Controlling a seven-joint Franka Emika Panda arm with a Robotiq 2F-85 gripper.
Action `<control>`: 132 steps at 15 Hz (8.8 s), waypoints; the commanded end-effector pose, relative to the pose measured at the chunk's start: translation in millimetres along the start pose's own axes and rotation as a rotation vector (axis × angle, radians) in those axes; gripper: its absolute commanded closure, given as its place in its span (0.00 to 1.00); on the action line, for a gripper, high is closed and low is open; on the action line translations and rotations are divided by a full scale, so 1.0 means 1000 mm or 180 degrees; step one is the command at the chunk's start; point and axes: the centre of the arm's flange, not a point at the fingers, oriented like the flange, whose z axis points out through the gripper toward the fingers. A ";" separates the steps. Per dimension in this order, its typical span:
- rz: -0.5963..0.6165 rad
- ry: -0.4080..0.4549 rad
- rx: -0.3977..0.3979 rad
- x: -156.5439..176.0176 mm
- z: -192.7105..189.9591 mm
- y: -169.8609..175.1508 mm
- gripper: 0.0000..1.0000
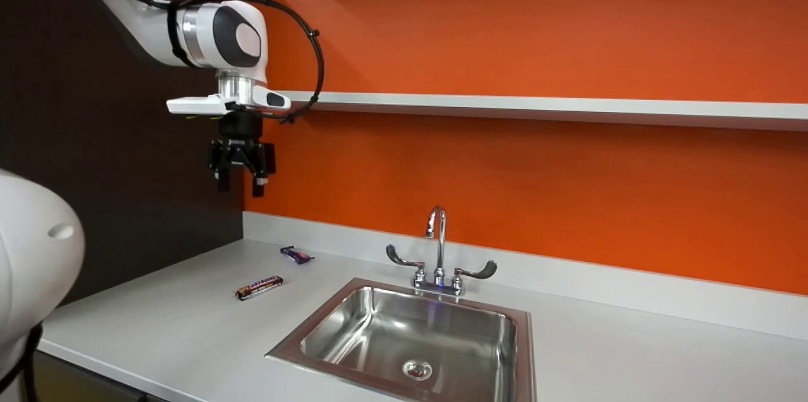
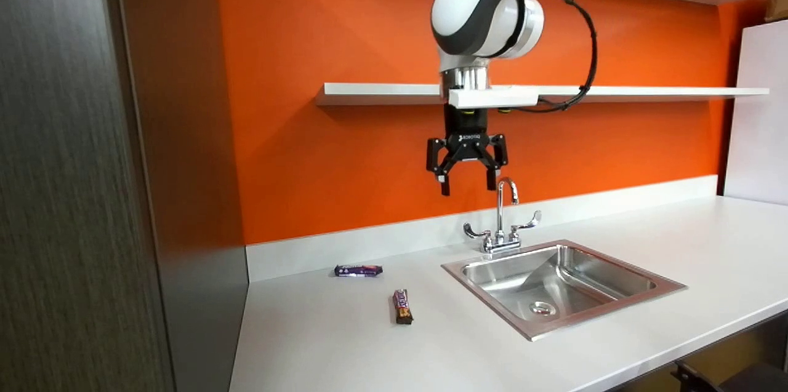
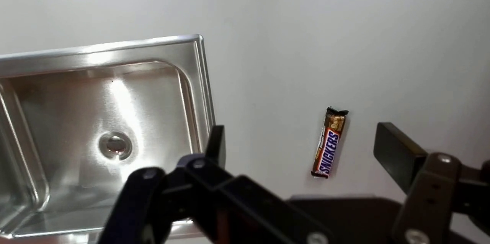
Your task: Put the candy bar into the sink
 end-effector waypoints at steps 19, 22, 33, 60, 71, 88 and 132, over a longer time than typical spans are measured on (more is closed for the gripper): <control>0.0174 -0.0334 -0.0006 0.107 0.140 -0.106 0.00; 0.0156 -0.0332 0.0009 0.112 0.156 -0.112 0.00; 0.0233 -0.0155 0.0062 0.136 0.199 -0.111 0.00; 0.0464 -0.0099 0.0004 0.165 0.254 -0.096 0.00; 0.0463 -0.0110 0.0030 0.167 0.254 -0.094 0.65; 0.0629 0.0107 0.0069 0.175 0.180 -0.047 0.95; 0.2080 -0.0416 -0.0001 0.151 0.350 0.247 0.58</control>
